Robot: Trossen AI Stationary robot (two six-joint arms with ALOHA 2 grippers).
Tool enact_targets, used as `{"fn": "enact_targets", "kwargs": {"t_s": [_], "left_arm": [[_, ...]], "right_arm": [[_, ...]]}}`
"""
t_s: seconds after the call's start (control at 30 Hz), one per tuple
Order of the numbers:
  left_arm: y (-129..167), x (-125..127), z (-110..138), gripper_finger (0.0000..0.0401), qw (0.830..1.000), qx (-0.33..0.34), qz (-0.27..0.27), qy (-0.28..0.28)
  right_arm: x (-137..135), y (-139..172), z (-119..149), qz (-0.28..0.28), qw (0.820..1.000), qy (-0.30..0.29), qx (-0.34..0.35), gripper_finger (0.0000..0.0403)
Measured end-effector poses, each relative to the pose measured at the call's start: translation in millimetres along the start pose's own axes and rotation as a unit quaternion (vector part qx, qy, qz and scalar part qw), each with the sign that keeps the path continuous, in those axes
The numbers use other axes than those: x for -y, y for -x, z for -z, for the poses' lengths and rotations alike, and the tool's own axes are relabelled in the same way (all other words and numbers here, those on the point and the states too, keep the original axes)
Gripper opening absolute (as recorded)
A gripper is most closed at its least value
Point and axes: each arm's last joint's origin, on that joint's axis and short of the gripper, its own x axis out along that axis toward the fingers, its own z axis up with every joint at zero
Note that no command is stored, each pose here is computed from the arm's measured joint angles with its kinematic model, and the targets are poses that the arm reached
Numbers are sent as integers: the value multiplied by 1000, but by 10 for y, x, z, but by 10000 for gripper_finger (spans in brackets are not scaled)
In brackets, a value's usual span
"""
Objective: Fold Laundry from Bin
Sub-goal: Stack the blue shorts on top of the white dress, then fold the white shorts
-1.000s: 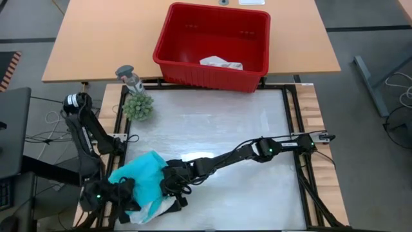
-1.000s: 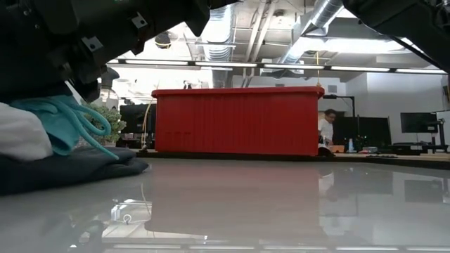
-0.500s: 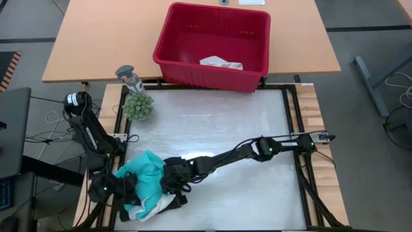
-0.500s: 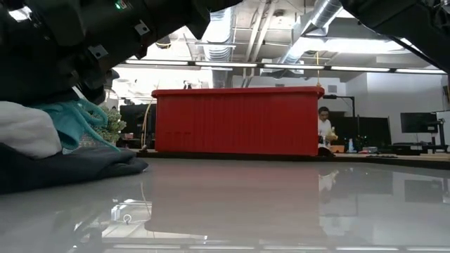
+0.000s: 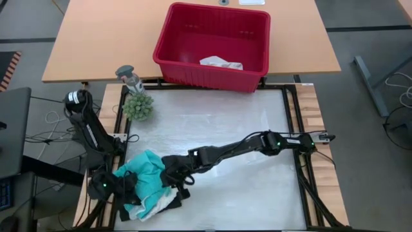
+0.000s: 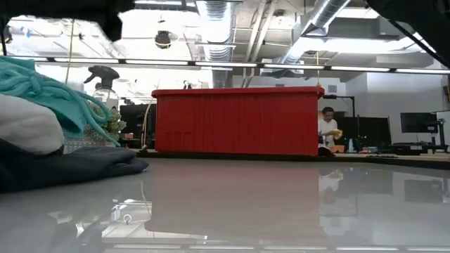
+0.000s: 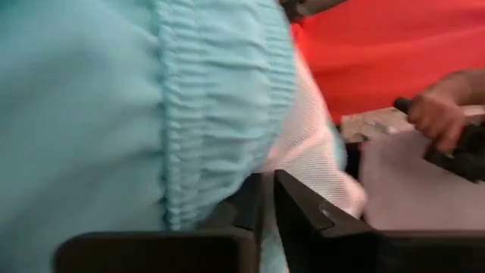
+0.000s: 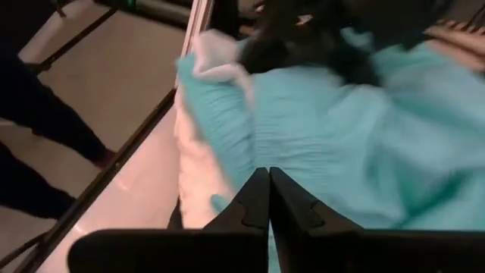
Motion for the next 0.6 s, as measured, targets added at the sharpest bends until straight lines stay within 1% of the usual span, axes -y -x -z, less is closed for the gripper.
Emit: {"fn": "enact_targets", "kwargs": {"t_s": [0.13, 0.3, 0.43, 0.5, 0.6], "left_arm": [[67, 223, -60, 67, 999, 9, 42, 26], [187, 526, -175, 136, 993, 50, 98, 53], [369, 779, -321, 178, 982, 93, 147, 72], [473, 873, -407, 191, 975, 131, 160, 77], [663, 1020, -597, 201, 956, 238, 157, 63]], "right_arm": [[49, 257, -162, 8, 1000, 6, 14, 36], [60, 573, -314, 15, 999, 40, 14, 37], [60, 1025, -487, 28, 997, 76, 12, 37], [54, 1311, -562, 47, 995, 92, 2, 37], [40, 1766, -648, 81, 990, 116, -14, 37]]}}
